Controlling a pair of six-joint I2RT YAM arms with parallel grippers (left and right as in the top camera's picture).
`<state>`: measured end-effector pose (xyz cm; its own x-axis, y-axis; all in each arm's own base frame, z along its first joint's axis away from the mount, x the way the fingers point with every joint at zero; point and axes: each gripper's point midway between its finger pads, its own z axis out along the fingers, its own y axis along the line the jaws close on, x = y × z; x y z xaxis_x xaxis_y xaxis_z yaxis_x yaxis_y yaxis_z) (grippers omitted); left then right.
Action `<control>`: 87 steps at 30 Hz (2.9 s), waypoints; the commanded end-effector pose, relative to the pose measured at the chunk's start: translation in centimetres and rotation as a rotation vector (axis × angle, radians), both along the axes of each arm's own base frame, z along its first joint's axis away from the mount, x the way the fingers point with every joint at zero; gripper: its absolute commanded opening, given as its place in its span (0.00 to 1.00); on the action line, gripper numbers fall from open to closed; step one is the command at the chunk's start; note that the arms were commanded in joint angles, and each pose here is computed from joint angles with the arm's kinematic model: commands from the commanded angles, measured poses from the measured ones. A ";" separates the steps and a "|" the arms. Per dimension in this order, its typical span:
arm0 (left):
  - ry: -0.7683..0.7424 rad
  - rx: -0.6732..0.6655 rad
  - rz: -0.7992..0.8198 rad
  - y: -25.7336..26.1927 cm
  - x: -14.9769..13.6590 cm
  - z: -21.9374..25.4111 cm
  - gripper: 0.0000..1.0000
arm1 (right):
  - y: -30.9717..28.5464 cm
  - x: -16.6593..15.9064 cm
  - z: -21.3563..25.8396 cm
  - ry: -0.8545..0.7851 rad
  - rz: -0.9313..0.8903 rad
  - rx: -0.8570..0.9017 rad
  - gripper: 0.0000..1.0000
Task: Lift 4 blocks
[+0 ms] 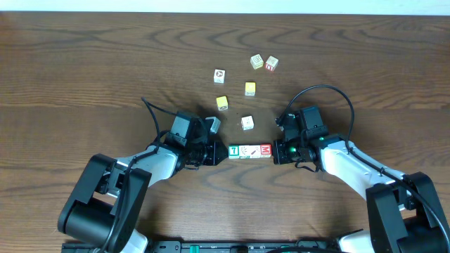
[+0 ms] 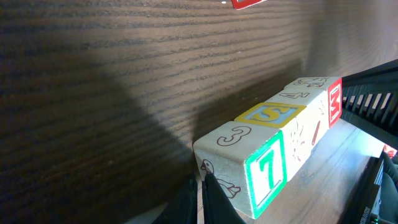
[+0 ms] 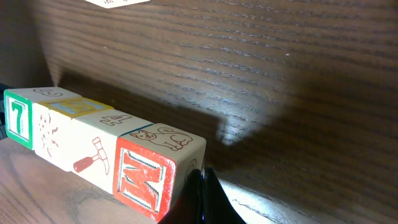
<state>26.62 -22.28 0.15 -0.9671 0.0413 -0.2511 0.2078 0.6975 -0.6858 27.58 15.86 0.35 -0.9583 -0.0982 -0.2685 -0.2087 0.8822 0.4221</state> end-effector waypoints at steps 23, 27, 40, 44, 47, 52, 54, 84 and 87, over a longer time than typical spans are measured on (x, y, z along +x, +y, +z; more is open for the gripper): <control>0.092 -0.138 -0.043 -2.2 -1.1 1.9 0.07 | 4.0 -2.3 1.1 0.061 0.097 0.135 0.01; 0.094 -0.145 -0.048 -2.3 -1.2 2.0 0.07 | 4.0 -2.3 1.1 0.067 0.087 0.139 0.01; 0.086 -0.154 -0.053 -2.5 -1.1 2.2 0.07 | 5.1 -2.5 1.9 0.074 0.112 0.210 0.01; 0.079 -0.157 -0.053 -2.5 -1.0 2.3 0.07 | 5.5 -2.8 2.0 0.080 0.125 0.220 0.01; 0.077 -0.161 -0.055 -2.6 -1.0 2.4 0.07 | 6.0 -3.0 2.1 0.072 0.140 0.221 0.01; 0.078 -0.164 -0.058 -2.6 -1.0 2.4 0.07 | 6.2 -2.8 2.0 0.066 0.131 0.214 0.01; 0.078 -0.164 -0.058 -2.6 -1.0 2.4 0.07 | 6.2 -2.9 2.0 0.068 0.131 0.214 0.01; 0.065 -0.193 -0.075 -3.0 -0.7 3.2 0.07 | 6.4 -2.7 2.3 0.072 0.127 0.220 0.01; 0.062 -0.194 -0.075 -3.1 -0.7 3.3 0.07 | 6.5 -2.5 2.6 0.068 0.128 0.221 0.01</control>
<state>26.88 -22.14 0.37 -0.9817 -0.0254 -0.1889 0.1214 0.6805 -0.7226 27.84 16.47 0.29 -0.9611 -0.0557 -0.2705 -0.1674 0.8965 0.4101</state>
